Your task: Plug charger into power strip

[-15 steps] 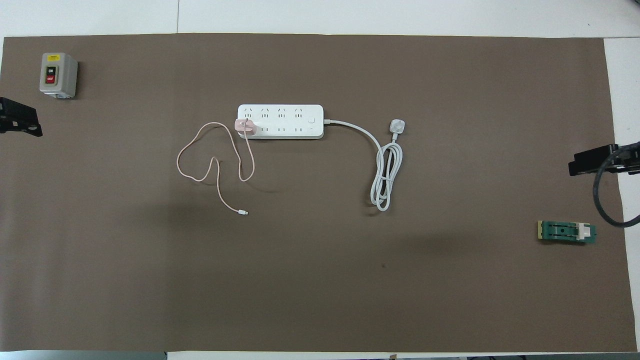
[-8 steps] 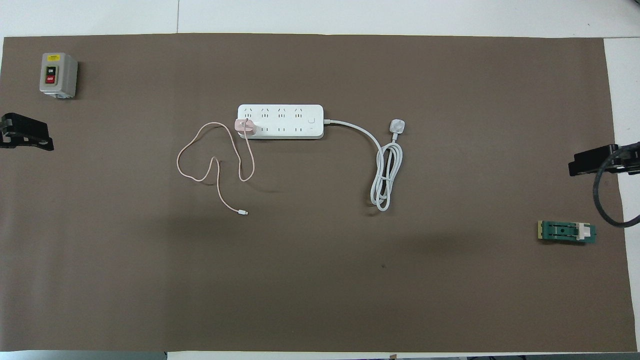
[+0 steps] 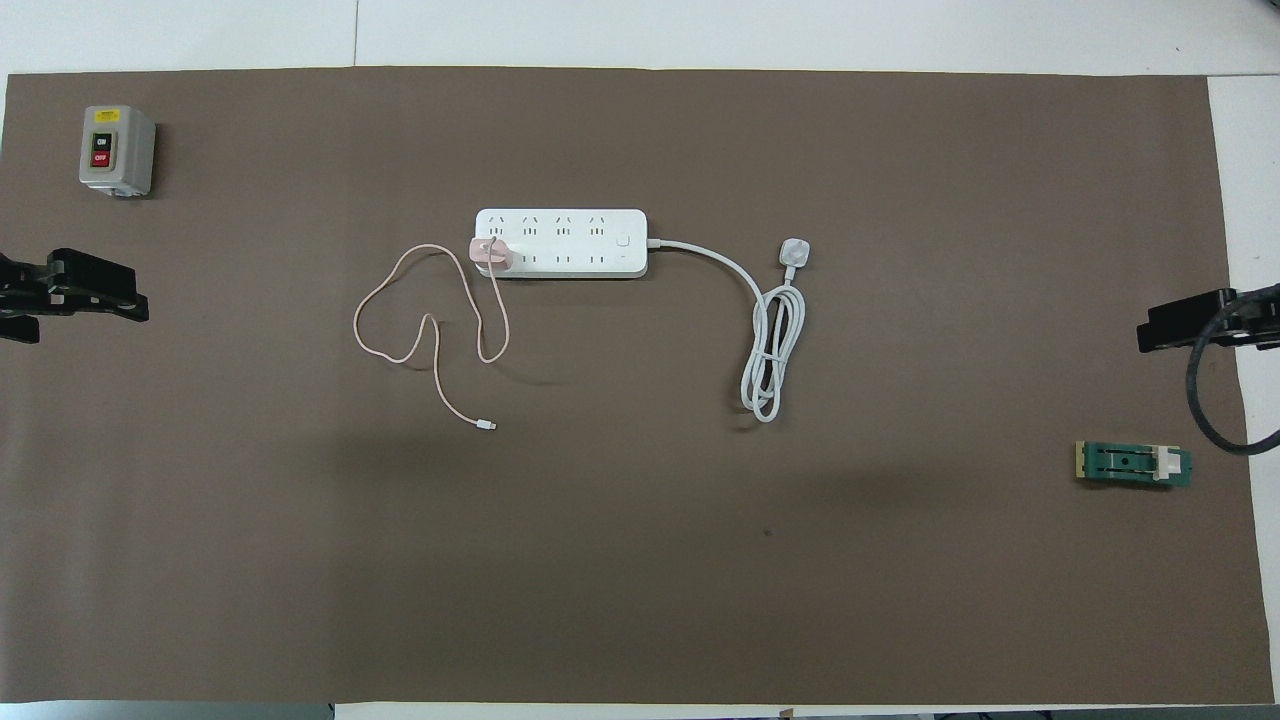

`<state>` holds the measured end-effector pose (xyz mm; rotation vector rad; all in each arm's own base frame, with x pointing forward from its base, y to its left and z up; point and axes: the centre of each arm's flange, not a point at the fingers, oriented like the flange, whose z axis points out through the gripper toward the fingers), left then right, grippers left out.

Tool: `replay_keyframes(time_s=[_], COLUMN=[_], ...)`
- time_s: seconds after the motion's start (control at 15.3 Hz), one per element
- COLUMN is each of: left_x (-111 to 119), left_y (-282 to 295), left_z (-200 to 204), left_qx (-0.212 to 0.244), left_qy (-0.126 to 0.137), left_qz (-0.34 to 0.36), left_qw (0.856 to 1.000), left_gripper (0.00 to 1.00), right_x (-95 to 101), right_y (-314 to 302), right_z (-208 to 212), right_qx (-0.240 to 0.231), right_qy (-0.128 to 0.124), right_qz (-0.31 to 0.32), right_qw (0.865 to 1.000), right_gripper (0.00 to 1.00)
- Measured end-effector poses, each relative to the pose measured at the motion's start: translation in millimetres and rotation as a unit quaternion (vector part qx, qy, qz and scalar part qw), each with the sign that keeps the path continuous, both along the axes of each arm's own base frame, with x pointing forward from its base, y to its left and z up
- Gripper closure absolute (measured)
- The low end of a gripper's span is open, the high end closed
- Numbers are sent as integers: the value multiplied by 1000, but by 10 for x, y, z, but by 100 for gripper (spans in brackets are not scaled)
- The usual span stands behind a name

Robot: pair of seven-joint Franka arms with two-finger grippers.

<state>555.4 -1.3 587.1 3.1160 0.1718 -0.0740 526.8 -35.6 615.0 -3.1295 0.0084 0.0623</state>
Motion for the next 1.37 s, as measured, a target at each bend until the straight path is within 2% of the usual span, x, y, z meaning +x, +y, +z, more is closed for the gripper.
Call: replay_keyframes(time_s=[0.52, 0.98, 1.37], left_x=[1, -10, -11], left_y=[-17, -123, -151], left_z=[-10, -72, -72], left_qx=[0, -4, -4], left_qy=[1, 10, 9], left_qz=[-6, -75, -91], left_qw=[1000, 997, 996], left_gripper=[0, 0, 0], right_x=[-8, -9, -9], right_y=[-16, -18, -21], right_z=[-5, -6, -6], right_qx=[0, 0, 0], right_qy=[3, 3, 3], right_qz=[-2, -2, -2], right_qw=[1000, 1000, 1000], right_gripper=[0, 0, 0])
